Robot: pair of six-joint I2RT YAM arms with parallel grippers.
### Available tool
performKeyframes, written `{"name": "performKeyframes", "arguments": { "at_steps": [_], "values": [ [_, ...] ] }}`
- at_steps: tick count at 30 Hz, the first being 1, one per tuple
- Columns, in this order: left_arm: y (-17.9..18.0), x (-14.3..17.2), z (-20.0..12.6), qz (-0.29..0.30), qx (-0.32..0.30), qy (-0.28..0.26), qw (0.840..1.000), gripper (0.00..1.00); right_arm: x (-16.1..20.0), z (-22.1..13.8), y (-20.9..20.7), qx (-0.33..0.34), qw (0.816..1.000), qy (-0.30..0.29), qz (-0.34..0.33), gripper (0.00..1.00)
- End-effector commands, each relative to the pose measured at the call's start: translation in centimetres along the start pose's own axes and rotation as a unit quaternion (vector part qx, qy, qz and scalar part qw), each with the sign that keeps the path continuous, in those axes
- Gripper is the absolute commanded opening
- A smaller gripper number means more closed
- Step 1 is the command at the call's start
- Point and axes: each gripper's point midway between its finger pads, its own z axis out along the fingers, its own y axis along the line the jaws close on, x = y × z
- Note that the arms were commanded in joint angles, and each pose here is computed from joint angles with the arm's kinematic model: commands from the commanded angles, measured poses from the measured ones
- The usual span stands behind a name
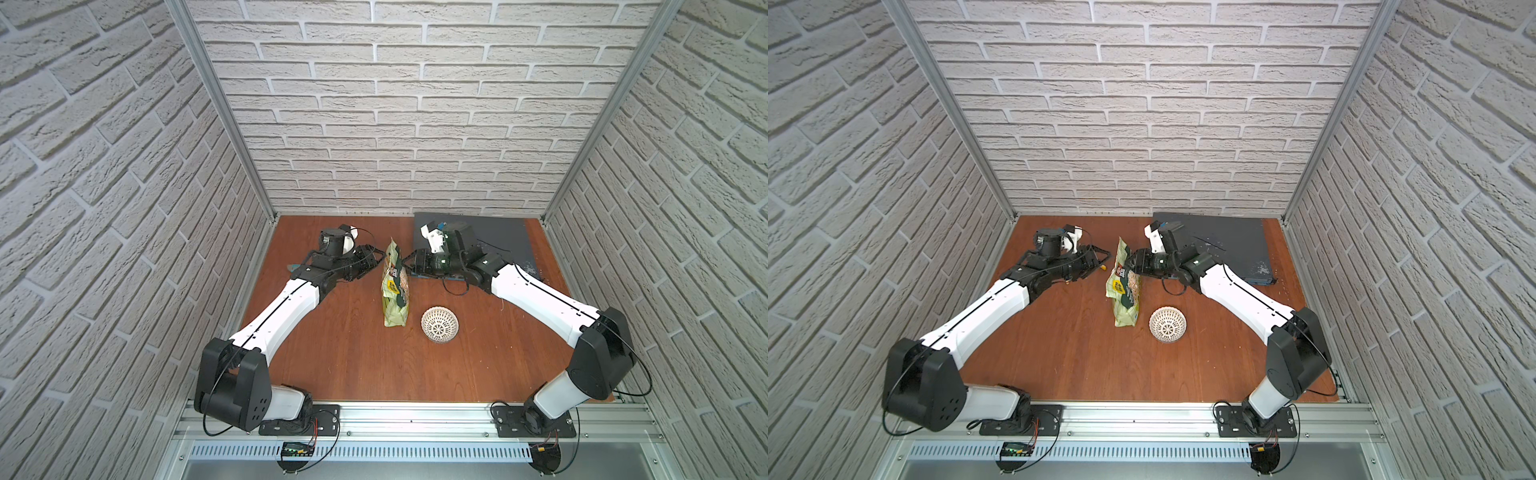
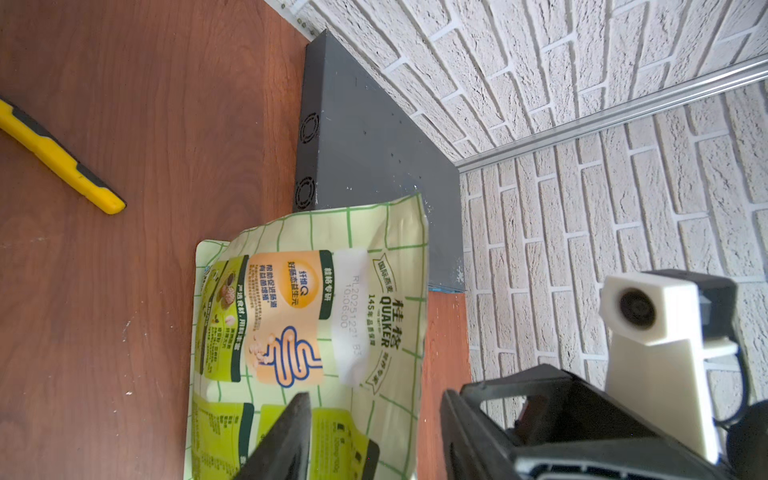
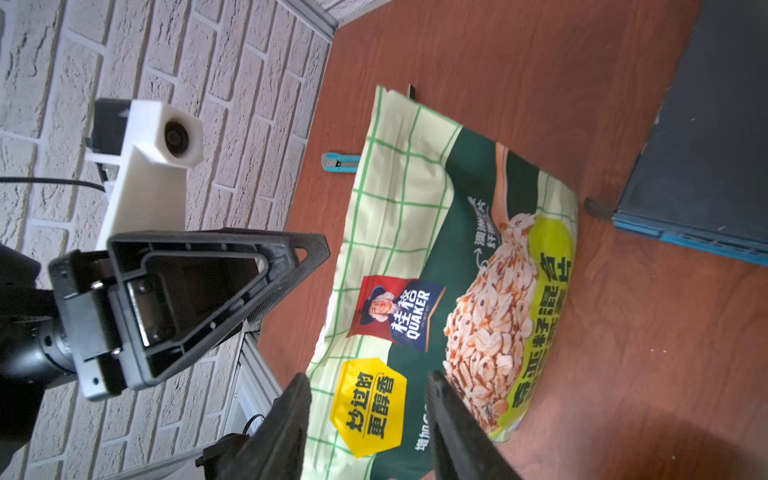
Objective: Pour the oats into the breakfast bowl
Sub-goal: Open the oats bag at the center of the board.
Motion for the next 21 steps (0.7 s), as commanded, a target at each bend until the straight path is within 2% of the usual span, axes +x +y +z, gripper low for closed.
{"name": "performKeyframes", "arguments": {
  "at_steps": [1,15,21],
  "values": [
    [-1.4,-0.7,-0.3,0.02,0.018,-0.004,1.0,0.53,-0.4,-0.3,0.9,-0.014,1.0,-0.005,-0.003,0.49],
    [-1.4,-0.1,1.5,0.018,0.028,0.022,0.999,0.39,-0.4,1.2,1.2,-0.033,0.999,0.003,0.014,0.49],
    [-1.2,0.3,1.5,0.015,0.025,0.027,0.999,0.39,-0.3,1.4,1.2,-0.034,0.999,0.005,0.014,0.49]
  ]
}}
